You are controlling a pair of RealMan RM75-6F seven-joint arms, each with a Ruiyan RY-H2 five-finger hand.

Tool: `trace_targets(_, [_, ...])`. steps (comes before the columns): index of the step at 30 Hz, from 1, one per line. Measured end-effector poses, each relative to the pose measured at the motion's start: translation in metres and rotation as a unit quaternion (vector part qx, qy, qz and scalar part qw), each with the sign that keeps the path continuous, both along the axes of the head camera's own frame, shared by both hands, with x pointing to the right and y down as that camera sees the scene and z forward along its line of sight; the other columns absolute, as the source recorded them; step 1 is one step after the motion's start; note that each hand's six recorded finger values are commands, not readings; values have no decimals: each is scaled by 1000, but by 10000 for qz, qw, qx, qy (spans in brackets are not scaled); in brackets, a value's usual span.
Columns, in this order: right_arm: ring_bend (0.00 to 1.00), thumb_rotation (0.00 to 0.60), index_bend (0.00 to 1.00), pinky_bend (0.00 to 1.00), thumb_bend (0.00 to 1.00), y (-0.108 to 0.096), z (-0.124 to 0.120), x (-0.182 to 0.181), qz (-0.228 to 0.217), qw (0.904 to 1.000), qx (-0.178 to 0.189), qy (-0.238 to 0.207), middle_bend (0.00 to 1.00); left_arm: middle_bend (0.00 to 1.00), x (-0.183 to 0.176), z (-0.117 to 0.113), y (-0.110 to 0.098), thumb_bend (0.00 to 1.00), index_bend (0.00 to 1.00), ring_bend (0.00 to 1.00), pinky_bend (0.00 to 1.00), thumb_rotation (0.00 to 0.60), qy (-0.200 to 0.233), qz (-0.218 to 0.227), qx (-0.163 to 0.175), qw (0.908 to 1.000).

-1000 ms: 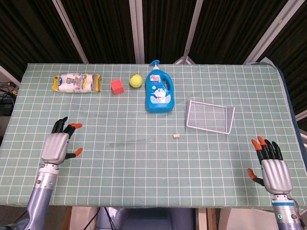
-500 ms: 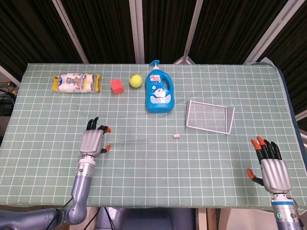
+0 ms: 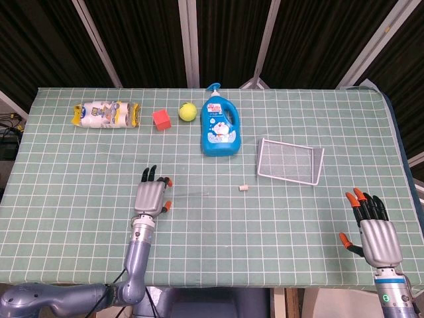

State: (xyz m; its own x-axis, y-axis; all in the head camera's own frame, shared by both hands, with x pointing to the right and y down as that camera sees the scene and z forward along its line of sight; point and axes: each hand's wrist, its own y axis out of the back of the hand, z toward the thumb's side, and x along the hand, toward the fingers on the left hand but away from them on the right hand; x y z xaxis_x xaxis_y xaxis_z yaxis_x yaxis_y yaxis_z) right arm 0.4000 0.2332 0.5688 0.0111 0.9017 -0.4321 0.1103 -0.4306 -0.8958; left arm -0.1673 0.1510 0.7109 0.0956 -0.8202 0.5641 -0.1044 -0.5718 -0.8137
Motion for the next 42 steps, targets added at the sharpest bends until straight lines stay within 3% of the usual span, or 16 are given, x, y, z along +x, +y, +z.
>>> trace_targets(29, [0, 600, 0, 0, 314, 1, 0, 0, 80, 9999, -37, -116, 0, 411, 3, 12, 8, 444, 479, 26, 0, 600, -162, -62, -226, 9996])
trace_targets(42, [0, 600, 0, 0, 314, 0, -1, 1, 134, 9998, -29, -154, 0, 452, 6, 9, 7, 681, 507, 51, 0, 600, -74, -96, -234, 9997])
